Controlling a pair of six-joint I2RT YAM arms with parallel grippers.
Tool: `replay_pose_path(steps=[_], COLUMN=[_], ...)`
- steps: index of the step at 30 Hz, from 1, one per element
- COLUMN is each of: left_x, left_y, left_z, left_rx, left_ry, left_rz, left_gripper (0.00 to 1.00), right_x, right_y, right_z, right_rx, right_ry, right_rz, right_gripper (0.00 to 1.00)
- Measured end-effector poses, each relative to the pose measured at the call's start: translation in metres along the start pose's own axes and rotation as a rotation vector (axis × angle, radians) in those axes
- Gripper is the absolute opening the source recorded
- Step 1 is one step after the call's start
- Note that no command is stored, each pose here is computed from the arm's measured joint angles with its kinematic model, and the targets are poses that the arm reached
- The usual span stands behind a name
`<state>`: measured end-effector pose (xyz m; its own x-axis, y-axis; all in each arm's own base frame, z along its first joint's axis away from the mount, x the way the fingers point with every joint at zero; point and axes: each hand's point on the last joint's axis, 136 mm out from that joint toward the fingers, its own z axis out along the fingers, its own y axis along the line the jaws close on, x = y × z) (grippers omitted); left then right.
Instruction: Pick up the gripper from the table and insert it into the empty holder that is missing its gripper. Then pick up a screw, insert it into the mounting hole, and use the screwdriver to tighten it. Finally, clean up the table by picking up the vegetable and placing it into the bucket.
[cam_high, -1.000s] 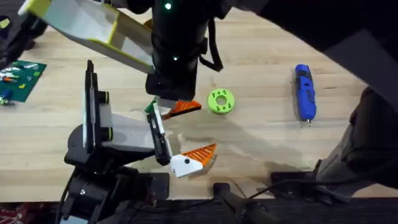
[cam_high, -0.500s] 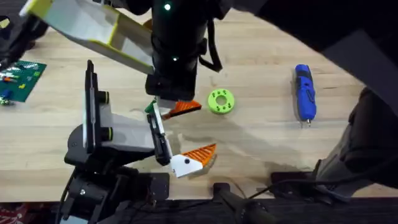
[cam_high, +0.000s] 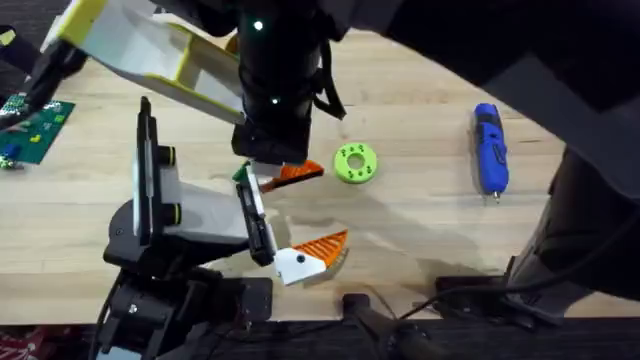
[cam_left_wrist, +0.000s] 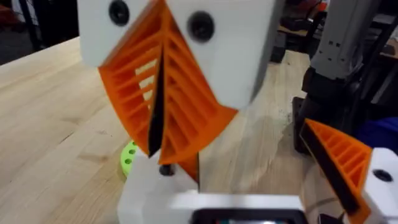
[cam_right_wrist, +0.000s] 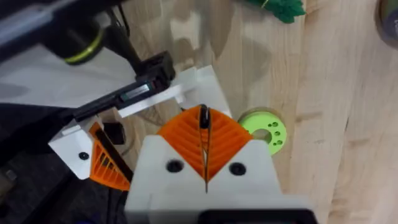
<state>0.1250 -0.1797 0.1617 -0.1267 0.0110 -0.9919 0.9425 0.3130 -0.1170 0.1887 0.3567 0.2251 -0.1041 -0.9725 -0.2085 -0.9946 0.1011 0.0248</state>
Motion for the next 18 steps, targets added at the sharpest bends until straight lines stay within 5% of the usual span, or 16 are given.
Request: replay_pose_path(steps=[18], left_x=[-0.0001], left_y=[-0.0001], left_z=[0.0], left_rx=[0.0], left_ry=[0.0], left_rz=[0.001], left_gripper=[0.986], right_x=[0.0033], right_y=[0.0014], right_z=[0.001], right_rx=[-0.008], right_ry=[0.016], right_rz=[0.002], right_gripper=[0.008])
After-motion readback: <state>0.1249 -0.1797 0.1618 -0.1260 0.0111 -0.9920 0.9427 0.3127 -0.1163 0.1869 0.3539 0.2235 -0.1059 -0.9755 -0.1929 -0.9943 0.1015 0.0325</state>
